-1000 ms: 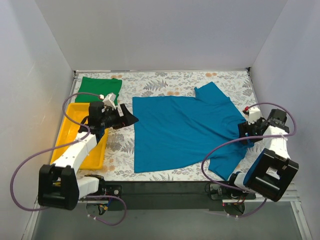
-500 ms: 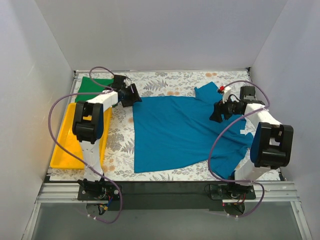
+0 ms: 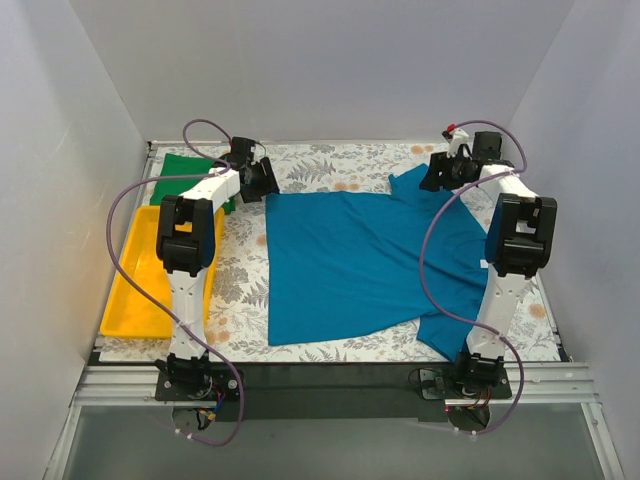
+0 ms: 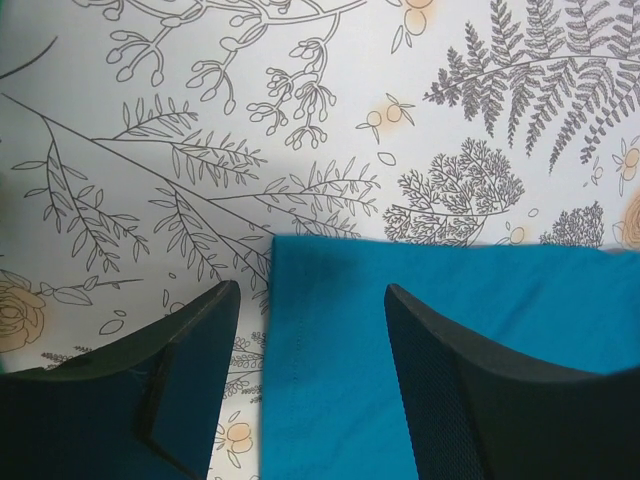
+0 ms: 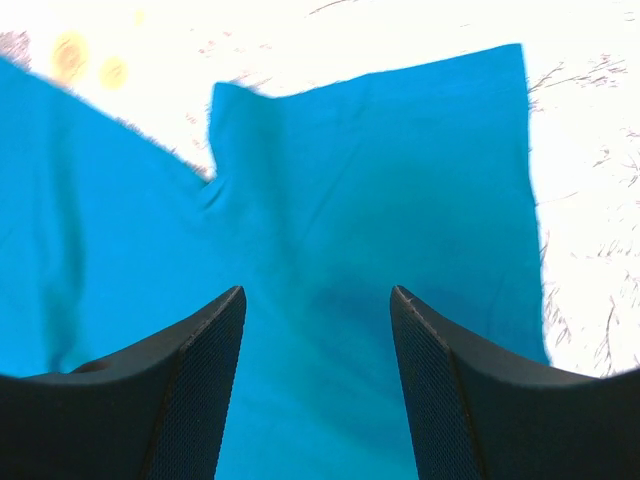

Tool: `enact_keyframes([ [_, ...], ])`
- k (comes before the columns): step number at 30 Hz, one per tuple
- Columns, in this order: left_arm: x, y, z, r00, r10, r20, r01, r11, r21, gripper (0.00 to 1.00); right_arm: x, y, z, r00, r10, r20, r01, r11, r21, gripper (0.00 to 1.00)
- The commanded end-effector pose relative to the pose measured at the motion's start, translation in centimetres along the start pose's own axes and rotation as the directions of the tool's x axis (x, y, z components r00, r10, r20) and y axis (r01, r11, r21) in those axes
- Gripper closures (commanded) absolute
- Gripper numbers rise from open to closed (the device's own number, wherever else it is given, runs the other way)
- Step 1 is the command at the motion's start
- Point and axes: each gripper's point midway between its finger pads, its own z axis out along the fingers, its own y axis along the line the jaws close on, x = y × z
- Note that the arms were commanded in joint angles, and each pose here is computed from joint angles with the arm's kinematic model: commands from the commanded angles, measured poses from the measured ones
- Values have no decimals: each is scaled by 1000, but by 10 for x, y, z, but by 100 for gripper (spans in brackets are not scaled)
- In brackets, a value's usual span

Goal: Fold and stack the t-shirts
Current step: Flatten the tshirt out

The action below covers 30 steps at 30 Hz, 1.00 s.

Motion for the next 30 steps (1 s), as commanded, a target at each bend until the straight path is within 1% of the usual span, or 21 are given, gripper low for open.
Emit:
enact_keyframes([
  [1,15,6,-5,997,44,-61,-44,999,-11,41,-27,-21,7,996,59,61,-61,997,39,34],
  [4,18,5,-9,996,56,-72,-56,998,11,40,-31,-35,13,993,91,71,-94,994,48,34],
  [6,21,9,-10,995,55,-78,-54,998,14,39,-24,-44,17,990,128,66,-132,990,54,34],
  [9,15,8,-21,997,56,-48,-54,998,37,36,-14,-53,21,985,163,53,-166,984,62,34],
  [10,20,11,-27,997,54,-50,-52,998,37,34,-11,-55,22,984,171,48,-173,983,63,34],
  [14,16,13,-43,998,60,-8,-59,997,51,30,-3,-61,23,980,196,39,-198,978,66,34],
  [15,20,16,-42,998,62,-15,-62,997,46,29,-2,-62,23,979,200,35,-202,978,61,34],
  [18,22,17,-50,998,62,-4,-61,997,55,28,3,-62,22,978,208,21,-209,977,37,34],
  [20,32,20,-52,998,59,-16,-58,997,54,28,6,-62,23,979,206,12,-206,978,30,34],
  [21,28,18,-56,998,58,1,-58,996,64,28,7,-64,22,978,211,9,-211,977,33,34],
  [30,41,18,-58,999,38,-17,-37,995,95,28,11,-71,24,974,228,-2,-228,973,40,34],
])
